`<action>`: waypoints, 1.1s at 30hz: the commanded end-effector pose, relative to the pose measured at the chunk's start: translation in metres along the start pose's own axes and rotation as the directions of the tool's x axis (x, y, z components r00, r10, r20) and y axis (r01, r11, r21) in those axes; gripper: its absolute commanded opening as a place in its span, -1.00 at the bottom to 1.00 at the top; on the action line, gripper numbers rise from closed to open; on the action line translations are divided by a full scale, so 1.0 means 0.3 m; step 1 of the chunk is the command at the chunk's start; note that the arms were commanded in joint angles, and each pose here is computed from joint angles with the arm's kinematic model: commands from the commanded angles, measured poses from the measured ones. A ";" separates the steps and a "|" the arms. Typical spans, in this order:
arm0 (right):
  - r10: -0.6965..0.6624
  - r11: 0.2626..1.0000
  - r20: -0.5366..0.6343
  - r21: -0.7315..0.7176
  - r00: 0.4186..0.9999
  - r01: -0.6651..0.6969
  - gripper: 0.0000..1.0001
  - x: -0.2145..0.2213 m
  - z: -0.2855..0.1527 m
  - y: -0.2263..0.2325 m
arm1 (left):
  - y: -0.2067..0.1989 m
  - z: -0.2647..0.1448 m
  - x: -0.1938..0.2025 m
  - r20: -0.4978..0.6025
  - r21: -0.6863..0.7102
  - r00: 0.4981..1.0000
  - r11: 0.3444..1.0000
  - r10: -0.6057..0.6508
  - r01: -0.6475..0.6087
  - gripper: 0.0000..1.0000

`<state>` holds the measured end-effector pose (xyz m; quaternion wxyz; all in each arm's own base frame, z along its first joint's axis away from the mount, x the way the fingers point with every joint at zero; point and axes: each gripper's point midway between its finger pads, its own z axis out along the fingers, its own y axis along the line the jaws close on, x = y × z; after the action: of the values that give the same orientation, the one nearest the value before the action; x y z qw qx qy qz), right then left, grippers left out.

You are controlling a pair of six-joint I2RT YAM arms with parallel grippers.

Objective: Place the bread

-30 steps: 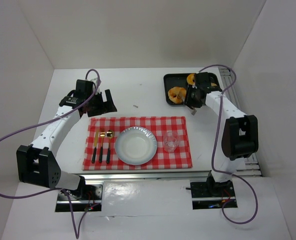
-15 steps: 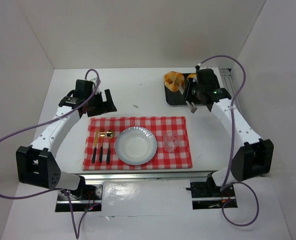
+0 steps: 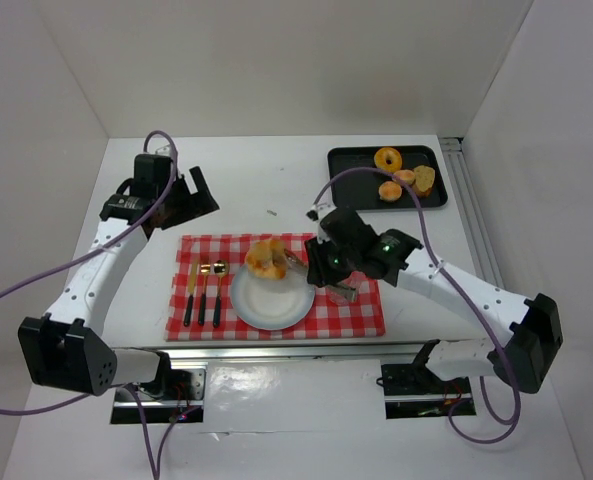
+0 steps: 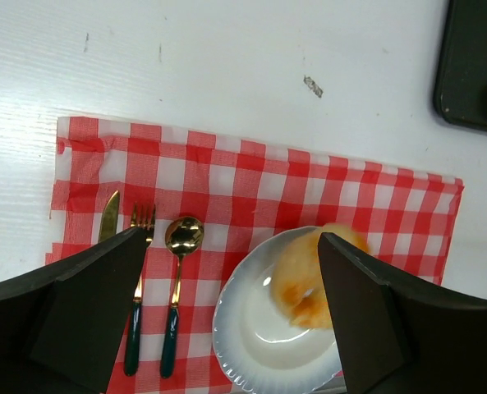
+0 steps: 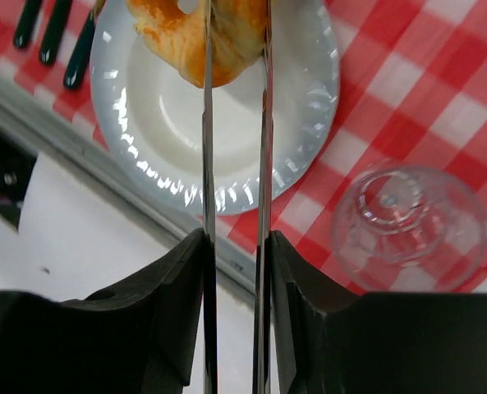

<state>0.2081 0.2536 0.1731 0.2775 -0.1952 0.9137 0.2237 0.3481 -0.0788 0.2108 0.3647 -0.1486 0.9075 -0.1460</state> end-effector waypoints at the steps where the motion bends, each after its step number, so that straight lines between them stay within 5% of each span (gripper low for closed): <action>1: -0.039 0.999 -0.028 -0.038 0.999 0.038 -0.21 0.063 -0.023 0.078 | -0.017 -0.075 -0.075 0.091 0.009 0.995 0.999 -0.042 0.042 0.98; 8: -0.104 0.994 -0.115 0.002 0.988 0.105 -0.08 0.146 0.013 0.097 | -0.028 -0.071 -0.056 0.067 0.032 0.997 0.999 -0.042 0.040 0.98; 13: -0.101 0.994 -0.115 0.019 0.988 0.104 0.38 0.143 0.014 0.098 | -0.039 -0.062 -0.053 0.057 0.049 0.997 0.998 -0.042 0.039 0.98; 24: -0.101 0.985 0.092 0.151 0.991 0.086 0.36 -0.090 -0.163 0.081 | -0.042 -0.047 -0.040 0.039 0.061 0.999 0.998 -0.033 0.030 0.98; 29: 0.001 0.960 0.286 0.267 0.958 -0.080 0.31 -0.268 -0.231 -0.070 | -0.042 -0.047 -0.040 0.039 0.061 0.999 0.998 -0.033 0.030 0.98; 33: 0.112 0.878 0.420 0.382 0.901 -0.288 0.29 -0.390 -0.259 -0.328 | -0.041 -0.047 -0.040 0.040 0.061 0.999 0.998 -0.023 0.021 0.98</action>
<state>0.2678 0.2019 0.2446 0.4000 -0.0793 0.9063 0.1112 0.3425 -0.0810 0.2225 0.3722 -0.1535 0.9008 -0.1629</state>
